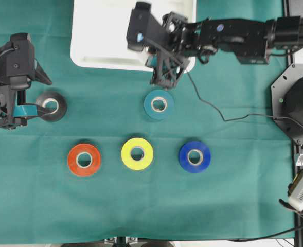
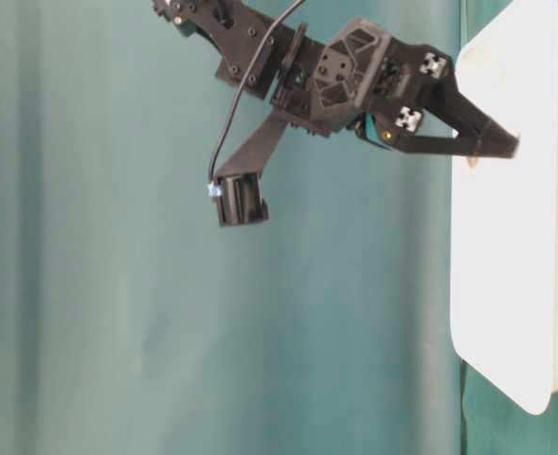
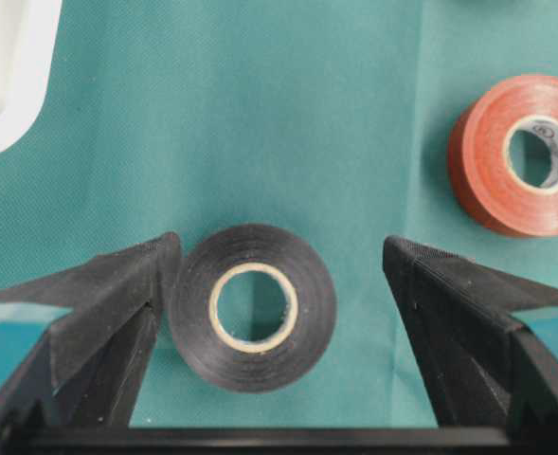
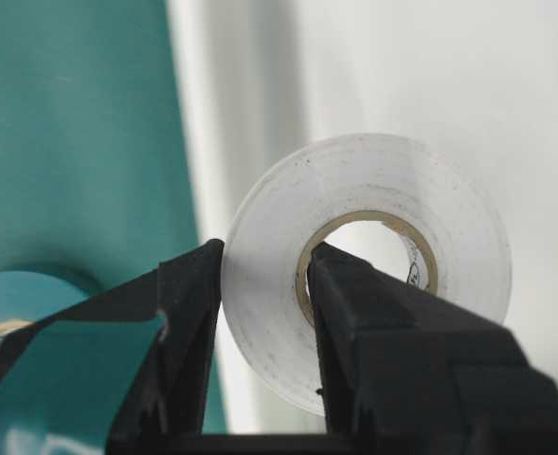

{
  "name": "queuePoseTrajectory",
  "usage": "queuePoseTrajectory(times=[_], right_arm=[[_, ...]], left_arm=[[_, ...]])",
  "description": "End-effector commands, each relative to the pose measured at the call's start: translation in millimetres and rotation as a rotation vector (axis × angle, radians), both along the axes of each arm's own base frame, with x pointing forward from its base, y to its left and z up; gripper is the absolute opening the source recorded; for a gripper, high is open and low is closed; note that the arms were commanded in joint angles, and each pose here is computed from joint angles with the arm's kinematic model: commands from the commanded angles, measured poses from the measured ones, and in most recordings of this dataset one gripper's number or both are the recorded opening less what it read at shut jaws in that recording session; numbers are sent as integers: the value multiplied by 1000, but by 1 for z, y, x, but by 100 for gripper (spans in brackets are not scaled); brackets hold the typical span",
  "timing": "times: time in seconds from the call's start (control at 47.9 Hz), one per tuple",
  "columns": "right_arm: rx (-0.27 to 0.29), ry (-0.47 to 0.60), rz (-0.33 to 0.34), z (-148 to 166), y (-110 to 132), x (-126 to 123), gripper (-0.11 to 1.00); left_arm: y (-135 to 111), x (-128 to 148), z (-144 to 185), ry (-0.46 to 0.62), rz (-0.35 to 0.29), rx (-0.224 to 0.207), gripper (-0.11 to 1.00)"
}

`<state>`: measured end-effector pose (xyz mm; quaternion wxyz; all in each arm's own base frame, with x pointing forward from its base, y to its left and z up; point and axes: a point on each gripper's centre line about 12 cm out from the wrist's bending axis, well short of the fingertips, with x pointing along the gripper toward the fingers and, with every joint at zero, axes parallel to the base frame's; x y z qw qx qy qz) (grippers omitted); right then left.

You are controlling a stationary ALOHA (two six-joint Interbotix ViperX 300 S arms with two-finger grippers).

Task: Put the tape alternately from left to right into the white case.
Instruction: 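Lift the white roll and carry it to the white tray, then release the white roll in the tray and withdraw the right gripper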

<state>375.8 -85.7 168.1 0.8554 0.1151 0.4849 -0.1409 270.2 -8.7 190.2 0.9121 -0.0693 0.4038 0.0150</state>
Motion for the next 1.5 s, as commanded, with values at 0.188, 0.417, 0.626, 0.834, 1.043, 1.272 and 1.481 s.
queuePoseTrajectory(times=[0.188,0.417,0.626,0.834,1.043,1.272,1.481], right_arm=[[-25,-87,-50,32,-16,-21,26],[-22,-77,-54,25,-16,-26,26],[-26,-95,-54,25,-16,-24,26],[-25,-92,-56,25,-17,-25,26],[-23,-81,-57,23,-17,-27,26],[-22,-80,-57,23,-16,-27,73],[-22,-80,-57,23,-16,-27,84]], left_arm=[[-1,2,5,-20,-4,1,70],[-1,2,5,-18,-4,1,70],[-1,2,5,-20,-3,0,70],[-1,2,5,-18,-4,1,70],[-1,2,5,-18,-3,0,70],[-1,2,5,-20,-4,1,70],[0,2,5,-18,-2,1,70]])
